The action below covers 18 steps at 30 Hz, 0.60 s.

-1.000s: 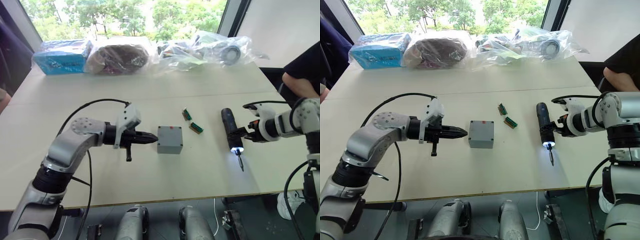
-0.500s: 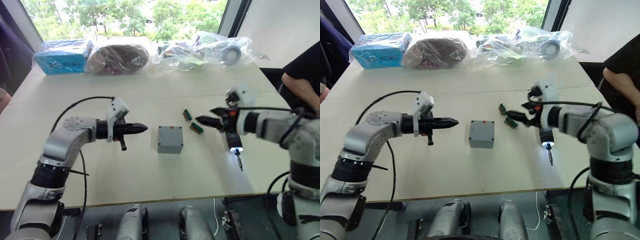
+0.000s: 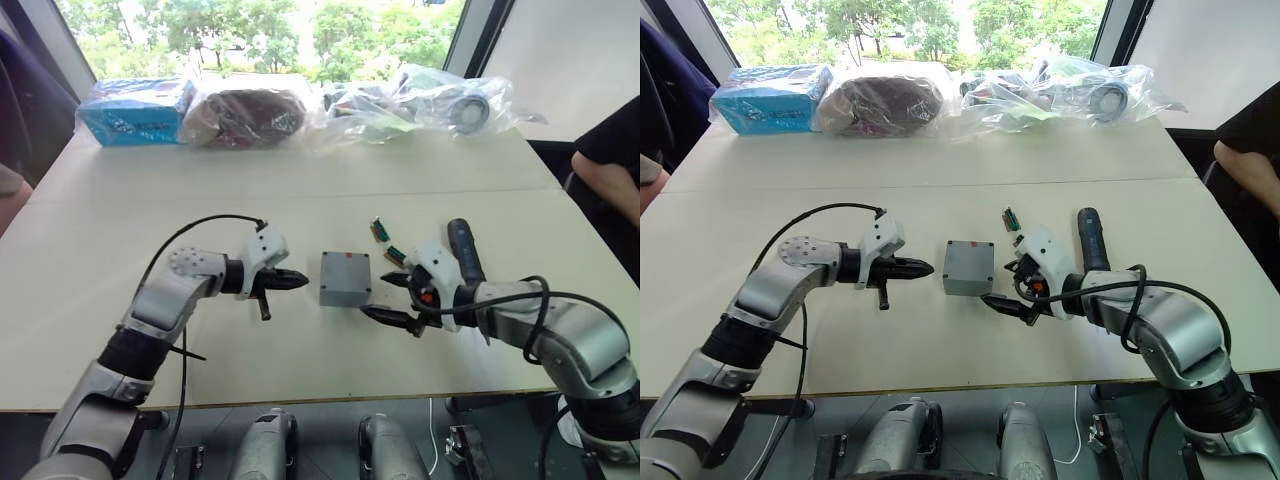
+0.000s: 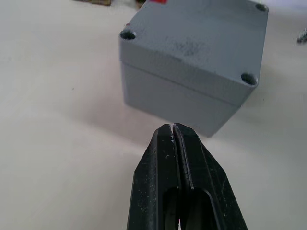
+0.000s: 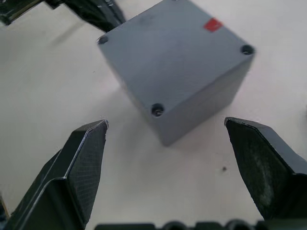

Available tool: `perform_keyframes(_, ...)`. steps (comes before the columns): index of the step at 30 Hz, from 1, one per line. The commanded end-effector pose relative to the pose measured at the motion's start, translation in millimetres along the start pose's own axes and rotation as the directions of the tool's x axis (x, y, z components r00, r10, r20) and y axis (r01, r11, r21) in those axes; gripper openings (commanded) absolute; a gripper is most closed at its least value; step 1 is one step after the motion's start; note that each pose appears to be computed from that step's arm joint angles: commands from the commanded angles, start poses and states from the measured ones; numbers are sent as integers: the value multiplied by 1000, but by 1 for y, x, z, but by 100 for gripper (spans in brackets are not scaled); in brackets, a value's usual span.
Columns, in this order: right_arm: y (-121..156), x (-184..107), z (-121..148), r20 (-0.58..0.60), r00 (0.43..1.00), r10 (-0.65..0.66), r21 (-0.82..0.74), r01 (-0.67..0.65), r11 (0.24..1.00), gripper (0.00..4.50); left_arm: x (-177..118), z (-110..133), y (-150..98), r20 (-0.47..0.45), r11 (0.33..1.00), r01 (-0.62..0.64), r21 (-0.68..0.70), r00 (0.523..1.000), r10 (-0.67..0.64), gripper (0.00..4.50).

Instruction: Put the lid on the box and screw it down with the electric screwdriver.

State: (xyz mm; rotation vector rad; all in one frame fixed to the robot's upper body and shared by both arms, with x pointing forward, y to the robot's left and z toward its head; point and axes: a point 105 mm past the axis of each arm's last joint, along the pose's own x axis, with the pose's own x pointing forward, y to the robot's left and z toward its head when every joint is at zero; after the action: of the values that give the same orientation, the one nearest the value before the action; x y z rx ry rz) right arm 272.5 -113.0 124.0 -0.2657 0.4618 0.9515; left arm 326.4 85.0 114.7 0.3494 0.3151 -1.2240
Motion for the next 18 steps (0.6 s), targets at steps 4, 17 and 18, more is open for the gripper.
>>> perform_keyframes(4,20,10,6,39,997,64,-26,-63,998,406,16,22,10,60,997,-27,71,998,22,0)
perform_keyframes(17,-13,-26,16,42,996,-79,-97,83,992,406,-13,6,26,4,991,-114,63,993,114,0)
perform_keyframes(18,-17,-26,15,35,995,-90,-109,93,990,406,-14,5,22,1,994,-96,60,995,96,0)
